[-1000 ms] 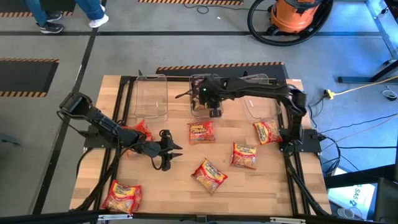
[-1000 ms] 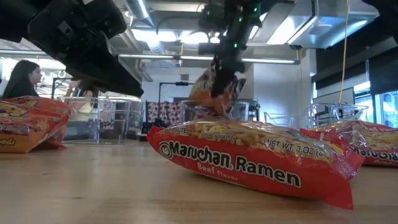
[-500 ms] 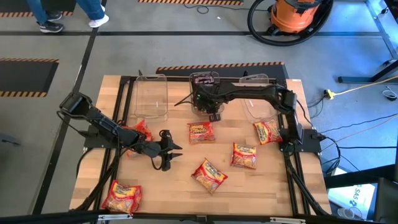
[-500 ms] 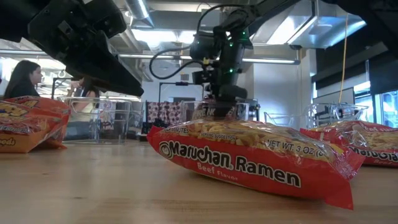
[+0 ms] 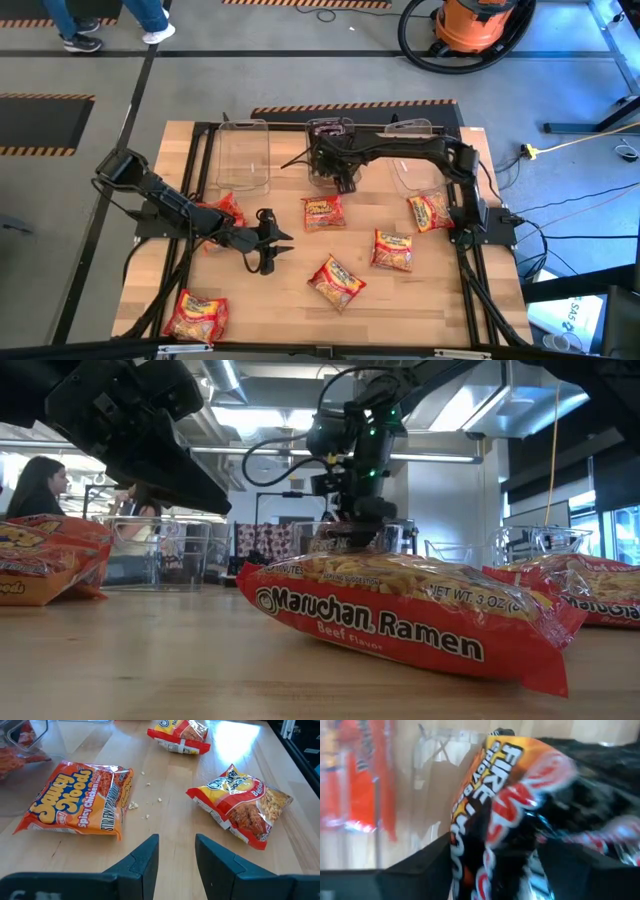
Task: Sort Maruchan noodles
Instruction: Put the black noodle pack into the middle transparent bin
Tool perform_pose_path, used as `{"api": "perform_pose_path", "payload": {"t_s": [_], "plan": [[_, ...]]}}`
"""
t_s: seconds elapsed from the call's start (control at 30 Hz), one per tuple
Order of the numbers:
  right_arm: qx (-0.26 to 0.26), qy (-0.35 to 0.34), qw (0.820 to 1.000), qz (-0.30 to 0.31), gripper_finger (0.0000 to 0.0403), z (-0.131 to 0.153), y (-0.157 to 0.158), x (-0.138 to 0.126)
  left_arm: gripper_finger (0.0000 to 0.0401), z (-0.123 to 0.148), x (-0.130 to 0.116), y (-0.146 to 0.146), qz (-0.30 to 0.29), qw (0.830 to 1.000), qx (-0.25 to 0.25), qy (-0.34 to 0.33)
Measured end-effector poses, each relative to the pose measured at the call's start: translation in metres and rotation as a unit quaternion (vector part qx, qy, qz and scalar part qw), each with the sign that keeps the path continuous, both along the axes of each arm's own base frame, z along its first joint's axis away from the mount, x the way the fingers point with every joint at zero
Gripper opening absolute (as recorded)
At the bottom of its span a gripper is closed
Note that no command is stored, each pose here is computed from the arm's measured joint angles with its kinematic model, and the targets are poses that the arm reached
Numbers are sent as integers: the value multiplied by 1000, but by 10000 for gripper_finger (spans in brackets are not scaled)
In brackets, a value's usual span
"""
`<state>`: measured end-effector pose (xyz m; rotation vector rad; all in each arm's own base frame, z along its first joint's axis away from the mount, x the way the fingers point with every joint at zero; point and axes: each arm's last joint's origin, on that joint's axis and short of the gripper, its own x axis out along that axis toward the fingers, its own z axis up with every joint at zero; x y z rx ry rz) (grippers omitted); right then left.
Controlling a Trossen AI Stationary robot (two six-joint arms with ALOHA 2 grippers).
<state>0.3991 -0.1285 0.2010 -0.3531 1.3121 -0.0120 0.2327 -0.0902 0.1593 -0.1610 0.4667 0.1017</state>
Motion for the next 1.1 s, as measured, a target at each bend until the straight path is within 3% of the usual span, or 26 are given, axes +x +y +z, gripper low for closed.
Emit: {"api": "perform_pose_path", "payload": {"t_s": [0.3,0.53,0.7,0.9,1.1], "plan": [[3,-17,1000,-9,282,61,18,-11,121,1,2,3,7,1000,-1,-4],[49,-35,996,-60,277,97,26,-36,121,1,2,5,8,1000,3,-5],[74,-33,995,-56,262,89,29,-40,121,1,3,5,4,1000,10,-6],[91,-24,994,-51,234,56,27,-41,121,1,3,5,4,1000,10,-6],[78,-20,995,-56,203,38,27,-41,121,1,3,5,3,1000,13,-5]]}}
